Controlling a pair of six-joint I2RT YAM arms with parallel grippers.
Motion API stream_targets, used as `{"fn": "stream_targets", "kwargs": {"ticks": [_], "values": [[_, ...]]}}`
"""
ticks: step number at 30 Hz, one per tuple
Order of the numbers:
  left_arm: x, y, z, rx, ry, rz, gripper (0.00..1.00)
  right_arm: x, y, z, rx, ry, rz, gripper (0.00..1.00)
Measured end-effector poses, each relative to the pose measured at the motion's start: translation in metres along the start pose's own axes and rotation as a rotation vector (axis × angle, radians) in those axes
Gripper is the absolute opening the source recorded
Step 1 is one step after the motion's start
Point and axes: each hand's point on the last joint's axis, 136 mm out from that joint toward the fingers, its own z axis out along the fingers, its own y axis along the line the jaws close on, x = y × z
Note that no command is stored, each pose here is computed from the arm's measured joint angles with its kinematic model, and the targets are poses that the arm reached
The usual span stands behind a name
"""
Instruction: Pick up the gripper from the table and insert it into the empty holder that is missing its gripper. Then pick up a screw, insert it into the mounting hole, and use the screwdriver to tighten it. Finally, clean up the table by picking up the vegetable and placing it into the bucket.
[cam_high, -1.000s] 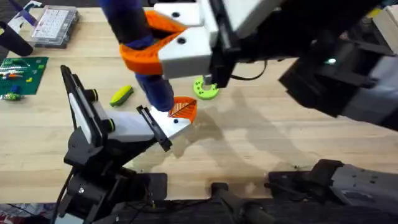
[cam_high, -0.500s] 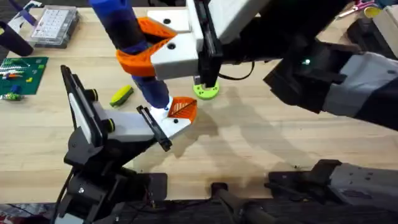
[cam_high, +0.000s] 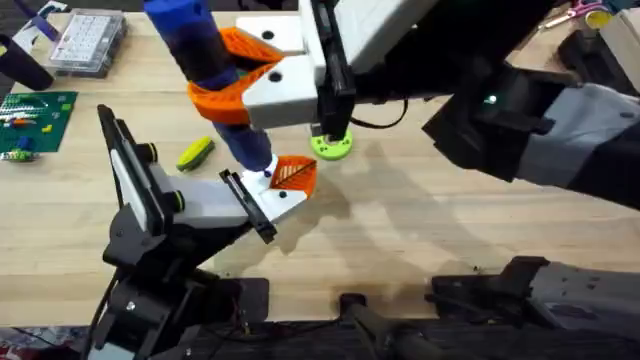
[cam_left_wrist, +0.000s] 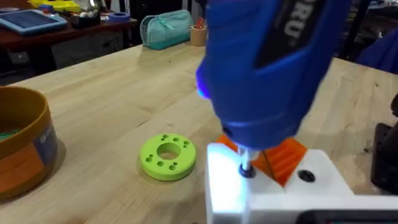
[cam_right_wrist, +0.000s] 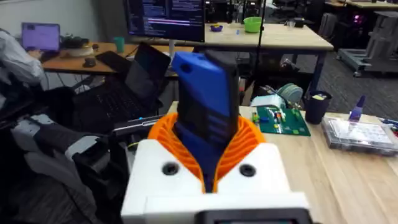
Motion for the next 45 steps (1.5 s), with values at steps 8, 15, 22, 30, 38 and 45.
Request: {"fn": "stream_targets", "kwargs": {"ticks": [8,15,22,30,38,45], "values": [[0.0,0.0,0.0,0.0,0.0,0.0,0.019,0.003,0.0,0.0,0.001,0.012,0.009,0.053],[0.001,0.0,0.0,0.0,0.002,-0.006,0.019,0.007,-0.001,0.0,0.005,0.025,0.021,0.053],[0.002,0.0,0.0,0.003,0.007,-0.015,0.019,0.012,-0.002,0.0,0.012,0.042,0.023,0.053],[0.002,0.0,0.0,0.003,0.008,-0.021,0.02,0.015,-0.004,-0.004,0.024,0.065,0.03,0.053],[0.003,0.0,0.001,0.003,0.012,-0.027,0.018,0.016,-0.005,-0.004,0.025,0.072,0.034,0.053],[0.002,0.0,0.0,0.003,0.007,-0.02,0.019,0.004,-0.005,-0.002,0.016,0.017,0.006,0.055]]}}
